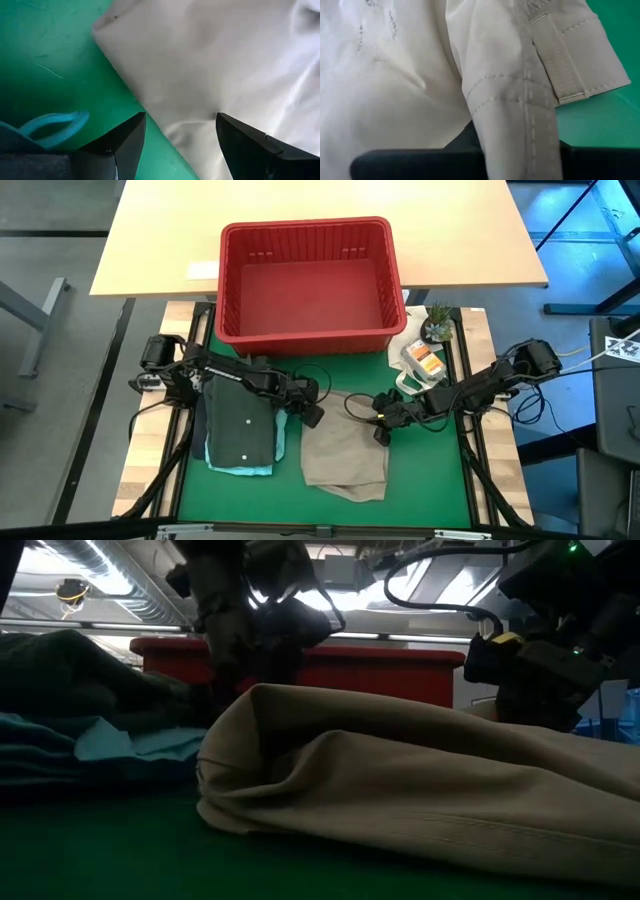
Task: Fold Laundry from Bin
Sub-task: Stack the folded brown shorts on top of the folded green polo shirt
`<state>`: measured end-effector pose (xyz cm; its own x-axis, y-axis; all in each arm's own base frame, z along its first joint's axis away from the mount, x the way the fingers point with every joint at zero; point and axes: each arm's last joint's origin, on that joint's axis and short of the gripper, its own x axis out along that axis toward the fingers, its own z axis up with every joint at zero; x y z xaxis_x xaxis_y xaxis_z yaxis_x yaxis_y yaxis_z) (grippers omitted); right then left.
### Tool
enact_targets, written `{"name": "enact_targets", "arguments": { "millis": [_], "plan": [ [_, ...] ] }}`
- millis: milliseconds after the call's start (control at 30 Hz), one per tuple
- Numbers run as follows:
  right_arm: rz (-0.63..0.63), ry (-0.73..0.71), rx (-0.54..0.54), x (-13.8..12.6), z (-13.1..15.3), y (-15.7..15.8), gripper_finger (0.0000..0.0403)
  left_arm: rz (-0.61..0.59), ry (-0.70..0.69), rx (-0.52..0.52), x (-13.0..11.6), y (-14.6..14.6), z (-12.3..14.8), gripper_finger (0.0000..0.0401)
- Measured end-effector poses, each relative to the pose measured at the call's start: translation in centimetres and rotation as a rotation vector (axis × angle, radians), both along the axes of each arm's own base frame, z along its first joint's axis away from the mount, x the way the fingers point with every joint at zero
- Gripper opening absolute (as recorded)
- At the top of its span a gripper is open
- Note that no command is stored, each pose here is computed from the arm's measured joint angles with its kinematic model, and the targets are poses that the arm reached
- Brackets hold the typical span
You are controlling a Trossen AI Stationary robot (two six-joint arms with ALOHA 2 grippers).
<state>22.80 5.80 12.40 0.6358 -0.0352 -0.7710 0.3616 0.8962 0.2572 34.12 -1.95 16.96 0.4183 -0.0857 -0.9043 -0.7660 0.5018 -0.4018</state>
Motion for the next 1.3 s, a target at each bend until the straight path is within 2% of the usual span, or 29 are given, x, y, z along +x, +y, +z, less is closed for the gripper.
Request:
{"name": "enact_targets", "arguments": {
  "millis": [133,367,500,600,900,1100,1300],
  "plan": [
    [0.0,0.0,0.0,0.0,0.0,0.0,0.0042,0.014,0.006,0.017,0.2,0.1,-0.4,0.0235],
    [-0.001,-0.004,0.0,0.0,0.0,0.0,0.0042,0.01,0.032,0.021,1.0,0.1,-2.7,0.0235],
    [-0.001,-0.004,0.0,0.0,0.0,0.0,0.0044,-0.03,0.035,0.043,1.1,0.1,-3.0,0.0228],
    [-0.001,-0.006,0.0,0.0,0.0,0.0,0.0044,-0.03,0.034,0.061,1.1,0.1,-3.0,0.0193],
    [-0.002,-0.02,0.006,0.1,0.1,0.0,0.004,-0.037,0.03,0.079,1.1,0.1,-2.9,0.0018],
    [-0.002,-0.09,0.026,0.6,0.6,0.2,0.0039,-0.06,0.024,0.074,0.6,0.6,-1.8,0.0011],
    [0.005,-0.156,0.052,1.5,1.6,0.5,0.0039,-0.093,-0.025,0.044,-0.4,0.5,1.0,0.0006]
  ]
}}
